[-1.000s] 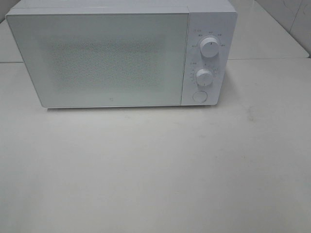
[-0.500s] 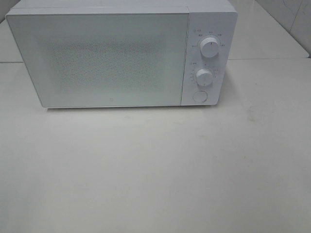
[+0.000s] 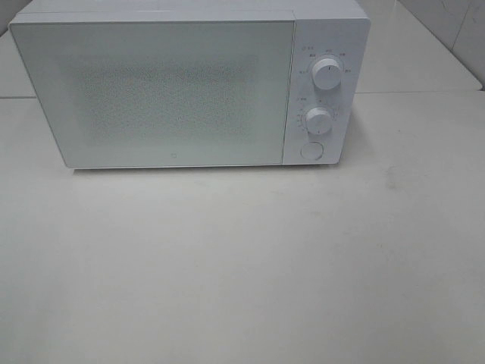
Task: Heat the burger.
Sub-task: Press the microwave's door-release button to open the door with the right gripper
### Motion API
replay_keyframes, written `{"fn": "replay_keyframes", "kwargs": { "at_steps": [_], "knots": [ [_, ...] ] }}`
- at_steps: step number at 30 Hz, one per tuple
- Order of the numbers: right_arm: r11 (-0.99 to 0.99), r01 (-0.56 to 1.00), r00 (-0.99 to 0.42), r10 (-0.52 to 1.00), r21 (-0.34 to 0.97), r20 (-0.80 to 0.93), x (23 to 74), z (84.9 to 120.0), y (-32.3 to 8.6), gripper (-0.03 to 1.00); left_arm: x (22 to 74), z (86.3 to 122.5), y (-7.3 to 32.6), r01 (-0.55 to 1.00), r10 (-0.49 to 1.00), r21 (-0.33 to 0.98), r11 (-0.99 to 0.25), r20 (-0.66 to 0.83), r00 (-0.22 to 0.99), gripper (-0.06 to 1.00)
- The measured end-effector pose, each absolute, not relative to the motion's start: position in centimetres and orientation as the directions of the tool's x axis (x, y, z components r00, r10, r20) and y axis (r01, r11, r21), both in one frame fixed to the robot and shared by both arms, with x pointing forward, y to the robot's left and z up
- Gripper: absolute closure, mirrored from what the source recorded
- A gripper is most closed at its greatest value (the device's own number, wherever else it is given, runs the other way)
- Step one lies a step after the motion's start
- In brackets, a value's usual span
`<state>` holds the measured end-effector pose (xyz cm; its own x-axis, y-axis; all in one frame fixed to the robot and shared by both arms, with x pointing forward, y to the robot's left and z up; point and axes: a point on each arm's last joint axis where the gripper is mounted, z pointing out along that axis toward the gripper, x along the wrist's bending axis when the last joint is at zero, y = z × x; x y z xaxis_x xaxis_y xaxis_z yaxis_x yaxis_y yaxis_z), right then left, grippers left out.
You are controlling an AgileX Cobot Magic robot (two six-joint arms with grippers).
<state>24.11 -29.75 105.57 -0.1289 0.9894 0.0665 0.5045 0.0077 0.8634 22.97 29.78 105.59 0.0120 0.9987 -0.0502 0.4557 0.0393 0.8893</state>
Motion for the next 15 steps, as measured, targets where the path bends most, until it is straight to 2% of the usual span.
{"fn": "replay_keyframes", "kwargs": {
  "at_steps": [4, 15],
  "knots": [
    [0.016, 0.558, -0.124, 0.99, 0.83, 0.065, 26.4, 106.0, -29.4, 0.22, 23.0, 105.6, 29.8, 0.456, 0.999, 0.889, 0.039, -0.05, 0.012, -0.05],
    [0.014, 0.553, -0.124, 0.99, 0.833, 0.066, 31.5, 106.6, -28.6, 0.22, 23.0, 105.6, 29.8, 0.456, 0.999, 0.889, 0.039, -0.05, 0.012, -0.05]
  ]
}}
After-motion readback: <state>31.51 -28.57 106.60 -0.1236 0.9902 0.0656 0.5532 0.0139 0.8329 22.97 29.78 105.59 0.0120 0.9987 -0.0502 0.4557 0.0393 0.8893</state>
